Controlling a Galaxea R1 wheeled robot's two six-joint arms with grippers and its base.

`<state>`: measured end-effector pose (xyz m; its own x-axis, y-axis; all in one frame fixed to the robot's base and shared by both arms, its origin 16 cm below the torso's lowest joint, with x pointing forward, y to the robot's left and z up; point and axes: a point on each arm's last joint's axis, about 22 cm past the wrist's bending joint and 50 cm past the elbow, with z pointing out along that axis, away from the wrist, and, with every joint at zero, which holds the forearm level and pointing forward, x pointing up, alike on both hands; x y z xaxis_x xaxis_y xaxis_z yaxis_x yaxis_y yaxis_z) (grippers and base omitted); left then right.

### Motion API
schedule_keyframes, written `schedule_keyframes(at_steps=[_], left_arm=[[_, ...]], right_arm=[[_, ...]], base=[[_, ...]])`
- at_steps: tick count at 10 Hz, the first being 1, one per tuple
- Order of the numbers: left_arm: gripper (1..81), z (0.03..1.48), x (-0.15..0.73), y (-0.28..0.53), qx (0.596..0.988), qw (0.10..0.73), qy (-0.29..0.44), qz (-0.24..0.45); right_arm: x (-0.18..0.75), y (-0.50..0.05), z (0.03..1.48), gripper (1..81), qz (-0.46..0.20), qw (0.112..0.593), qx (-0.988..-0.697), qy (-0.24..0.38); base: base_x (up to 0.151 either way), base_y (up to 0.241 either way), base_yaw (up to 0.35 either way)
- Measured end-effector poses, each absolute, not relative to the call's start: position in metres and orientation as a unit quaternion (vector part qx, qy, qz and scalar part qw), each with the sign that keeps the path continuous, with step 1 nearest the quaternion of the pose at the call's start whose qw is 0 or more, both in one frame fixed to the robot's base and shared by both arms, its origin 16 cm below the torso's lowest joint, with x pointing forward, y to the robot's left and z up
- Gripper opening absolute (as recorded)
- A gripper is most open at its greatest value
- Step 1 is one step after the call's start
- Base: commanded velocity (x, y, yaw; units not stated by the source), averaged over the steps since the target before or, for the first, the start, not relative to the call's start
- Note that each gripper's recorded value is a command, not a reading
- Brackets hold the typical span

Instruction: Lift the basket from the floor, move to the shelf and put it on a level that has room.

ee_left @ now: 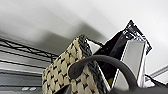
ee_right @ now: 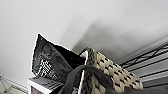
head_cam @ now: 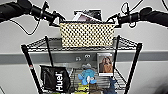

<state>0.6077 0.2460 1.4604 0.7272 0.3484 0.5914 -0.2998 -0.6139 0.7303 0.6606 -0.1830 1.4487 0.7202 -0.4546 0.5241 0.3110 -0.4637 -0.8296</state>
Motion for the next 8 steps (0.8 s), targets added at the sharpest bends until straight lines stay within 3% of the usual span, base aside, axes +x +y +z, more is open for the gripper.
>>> schedule_keyframes(at_steps=[5, 8], left_arm=[[81.1, 1.487, 0.58, 0.27, 0.806, 0.444, 0.004, 0.39], [81.1, 1.483, 0.55, 0.274, 0.804, 0.451, -0.018, 0.387]], right_arm=[[0.629, -0.24, 1.46, 81.1, -0.38, 0.529, -0.757, 0.039], [0.597, -0.227, 1.458, 81.1, -0.365, 0.535, -0.762, 0.002]], base=[[0.0, 0.0, 0.0], [0.0, 0.0, 0.0]])
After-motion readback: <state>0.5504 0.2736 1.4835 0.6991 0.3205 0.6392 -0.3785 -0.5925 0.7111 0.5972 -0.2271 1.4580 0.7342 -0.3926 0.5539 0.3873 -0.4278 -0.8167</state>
